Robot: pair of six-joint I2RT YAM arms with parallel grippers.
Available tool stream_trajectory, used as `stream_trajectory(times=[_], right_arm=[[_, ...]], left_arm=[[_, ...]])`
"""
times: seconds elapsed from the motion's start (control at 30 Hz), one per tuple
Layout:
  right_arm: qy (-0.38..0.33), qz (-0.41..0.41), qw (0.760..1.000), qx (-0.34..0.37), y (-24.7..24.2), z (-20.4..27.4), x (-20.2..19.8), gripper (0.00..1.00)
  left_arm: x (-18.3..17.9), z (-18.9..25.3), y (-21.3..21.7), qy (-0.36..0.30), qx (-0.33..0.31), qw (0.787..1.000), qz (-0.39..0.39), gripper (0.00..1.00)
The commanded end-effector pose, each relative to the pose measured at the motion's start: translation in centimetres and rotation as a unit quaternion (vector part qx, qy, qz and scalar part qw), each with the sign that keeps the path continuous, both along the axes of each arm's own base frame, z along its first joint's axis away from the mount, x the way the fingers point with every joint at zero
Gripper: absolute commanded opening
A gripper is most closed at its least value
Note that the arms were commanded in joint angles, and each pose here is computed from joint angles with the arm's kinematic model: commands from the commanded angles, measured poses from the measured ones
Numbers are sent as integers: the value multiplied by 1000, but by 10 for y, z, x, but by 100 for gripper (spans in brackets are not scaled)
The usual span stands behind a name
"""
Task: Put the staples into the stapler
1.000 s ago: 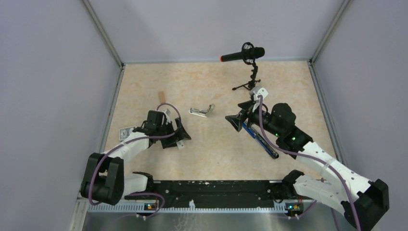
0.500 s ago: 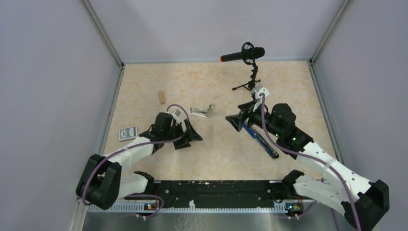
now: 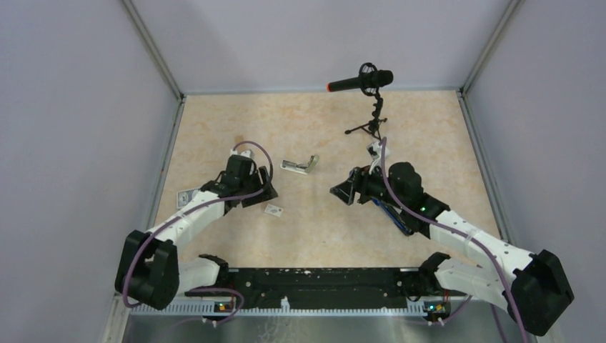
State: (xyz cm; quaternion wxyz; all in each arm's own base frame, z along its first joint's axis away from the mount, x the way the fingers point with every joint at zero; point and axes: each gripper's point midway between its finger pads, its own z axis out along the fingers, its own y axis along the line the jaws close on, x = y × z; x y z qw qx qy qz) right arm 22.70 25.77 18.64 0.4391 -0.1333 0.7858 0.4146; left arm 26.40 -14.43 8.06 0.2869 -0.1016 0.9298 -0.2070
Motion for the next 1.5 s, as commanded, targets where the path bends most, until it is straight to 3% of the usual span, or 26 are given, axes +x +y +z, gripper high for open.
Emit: stream_trajectory(times=[0.0, 0.3, 0.6, 0.87, 1.1, 1.2, 1.3, 1.47], right_arm=[[0, 5, 1000, 23, 9, 15, 0, 68], [6, 7, 1000, 13, 4, 10, -7, 69], [0, 13, 1000, 10, 3, 7, -10, 70], [26, 9, 1000, 10, 6, -2, -9, 69], [57, -13, 998, 12, 4, -18, -6, 67], [67, -14, 998, 5, 4, -28, -6, 66], [79, 1, 997, -1, 8, -36, -9, 65], [98, 54, 993, 24, 29, -36, -15, 59]], left_arm=[[-1, -18, 8, 23, 31, 999, -4, 66], [-11, -46, 7, 86, 37, 996, -4, 41], [-20, -46, -27, 75, -63, 994, -49, 40], [-43, -50, -50, 110, -127, 983, -72, 38], [-56, -21, -81, 90, -204, 971, -91, 40], [-52, -24, -70, 83, -159, 980, -82, 44], [-40, -23, -55, 54, -89, 990, -95, 56], [-30, -10, -54, -23, -32, 987, -153, 57]])
